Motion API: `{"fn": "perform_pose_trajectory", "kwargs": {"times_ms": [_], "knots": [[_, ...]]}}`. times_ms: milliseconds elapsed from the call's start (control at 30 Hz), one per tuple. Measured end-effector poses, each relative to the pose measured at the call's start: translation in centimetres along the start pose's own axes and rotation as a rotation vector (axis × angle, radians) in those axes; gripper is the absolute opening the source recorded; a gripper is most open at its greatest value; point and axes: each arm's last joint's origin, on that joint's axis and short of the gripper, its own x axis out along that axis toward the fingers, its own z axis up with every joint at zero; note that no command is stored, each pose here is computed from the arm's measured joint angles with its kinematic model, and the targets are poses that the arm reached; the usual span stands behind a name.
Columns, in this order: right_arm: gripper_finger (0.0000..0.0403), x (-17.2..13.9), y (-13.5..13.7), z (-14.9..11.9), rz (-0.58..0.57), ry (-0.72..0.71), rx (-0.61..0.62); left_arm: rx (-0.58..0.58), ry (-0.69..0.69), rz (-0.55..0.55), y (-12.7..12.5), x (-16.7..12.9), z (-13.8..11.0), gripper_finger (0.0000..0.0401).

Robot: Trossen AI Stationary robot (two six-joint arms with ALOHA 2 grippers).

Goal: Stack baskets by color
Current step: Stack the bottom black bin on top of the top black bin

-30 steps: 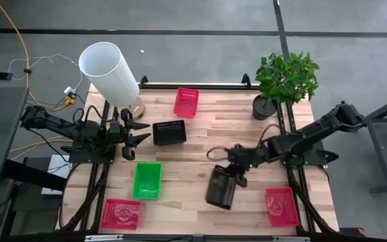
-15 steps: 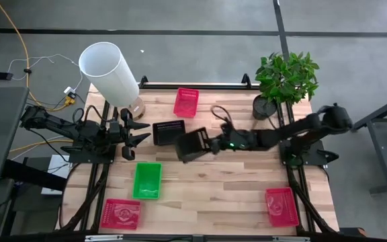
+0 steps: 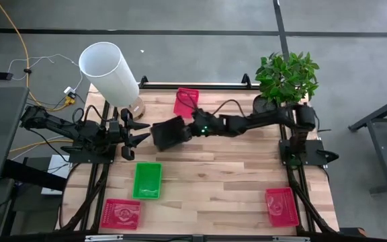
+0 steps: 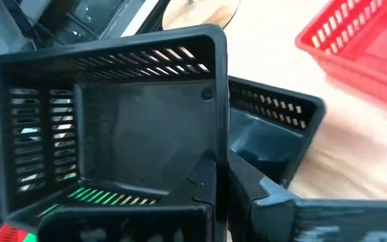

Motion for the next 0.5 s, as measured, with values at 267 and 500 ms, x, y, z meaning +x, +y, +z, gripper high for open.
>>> {"fn": "perform_pose_trajectory", "kwargs": {"times_ms": [267,500], "knots": [[0.0001,1.4,-0.7,-0.6,-0.068,-0.027,0.050,0.000,0.000,-0.001,0.0,0.0,0.0,0.0143],[0.0009,1.4,-1.1,-0.9,-0.102,-0.046,0.111,0.000,0.000,-0.001,0.0,0.0,0.0,0.0143]]}}
